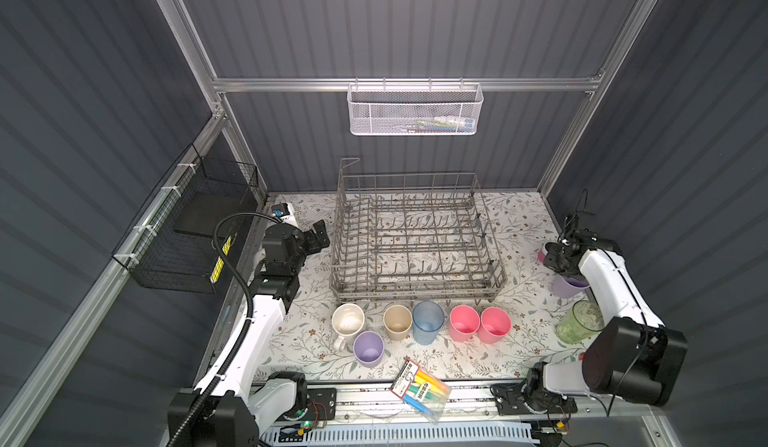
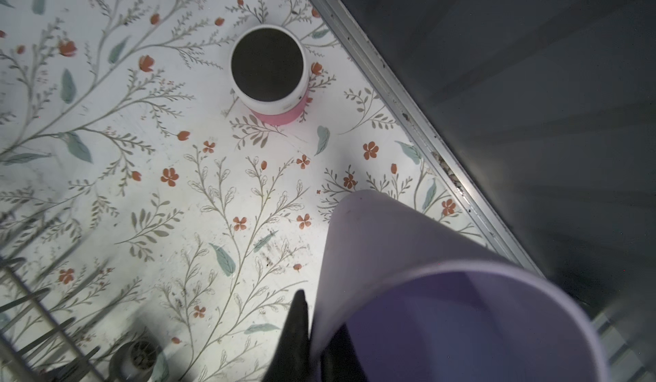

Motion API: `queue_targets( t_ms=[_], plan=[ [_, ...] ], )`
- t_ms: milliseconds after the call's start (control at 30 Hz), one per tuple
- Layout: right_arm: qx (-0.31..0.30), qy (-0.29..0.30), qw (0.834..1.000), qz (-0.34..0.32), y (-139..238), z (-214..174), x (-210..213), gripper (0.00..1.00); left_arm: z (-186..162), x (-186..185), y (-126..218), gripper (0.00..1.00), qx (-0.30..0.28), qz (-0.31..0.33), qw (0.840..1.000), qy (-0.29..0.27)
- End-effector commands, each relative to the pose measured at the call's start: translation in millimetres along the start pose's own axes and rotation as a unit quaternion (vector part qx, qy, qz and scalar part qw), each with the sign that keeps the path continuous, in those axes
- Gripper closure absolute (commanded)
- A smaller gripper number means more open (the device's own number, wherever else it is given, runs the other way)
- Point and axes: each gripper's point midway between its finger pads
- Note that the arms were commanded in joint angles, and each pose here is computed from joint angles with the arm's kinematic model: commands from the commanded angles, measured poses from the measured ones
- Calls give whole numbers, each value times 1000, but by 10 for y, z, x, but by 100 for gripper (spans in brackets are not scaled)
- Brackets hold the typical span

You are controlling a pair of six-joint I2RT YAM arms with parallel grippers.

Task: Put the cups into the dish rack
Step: 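Lift the lavender cup with the right gripper while the left arm reaches in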

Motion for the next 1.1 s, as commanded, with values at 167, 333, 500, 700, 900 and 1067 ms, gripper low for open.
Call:
queue_targets(
  t_ms=[167, 333, 500, 700, 900, 1067],
  plan=[
    [-107, 29, 992, 60, 971, 456, 329, 100, 455, -272, 251, 4, -32, -50, 998, 29],
    [-175, 68, 972, 140, 1687, 622, 751, 100, 653, -520, 325, 5, -30, -88, 995, 33],
    [-217, 92, 929, 286, 2419, 617, 1267, 100, 806, -1096, 397, 6, -30, -163, 986, 12],
    [-189, 139, 819, 524, 3249, 293, 1887, 100, 629, -2113, 328, 6, 60, -372, 926, 20],
    [-89, 154, 688, 703, 3674, -126, 2243, 100, 405, -2807, 457, 7, 93, -481, 870, -52],
    [-26, 168, 627, 761, 3737, -403, 2290, 100, 359, -3022, 637, 6, 103, -564, 817, -64]
  ],
)
Point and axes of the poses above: each gripper's point midway between its finger pads, its own y axis back along the fingers, its own x axis along the line the jaws close on, z = x × y, and after that the axes turned 2 degrees about y, right-handed
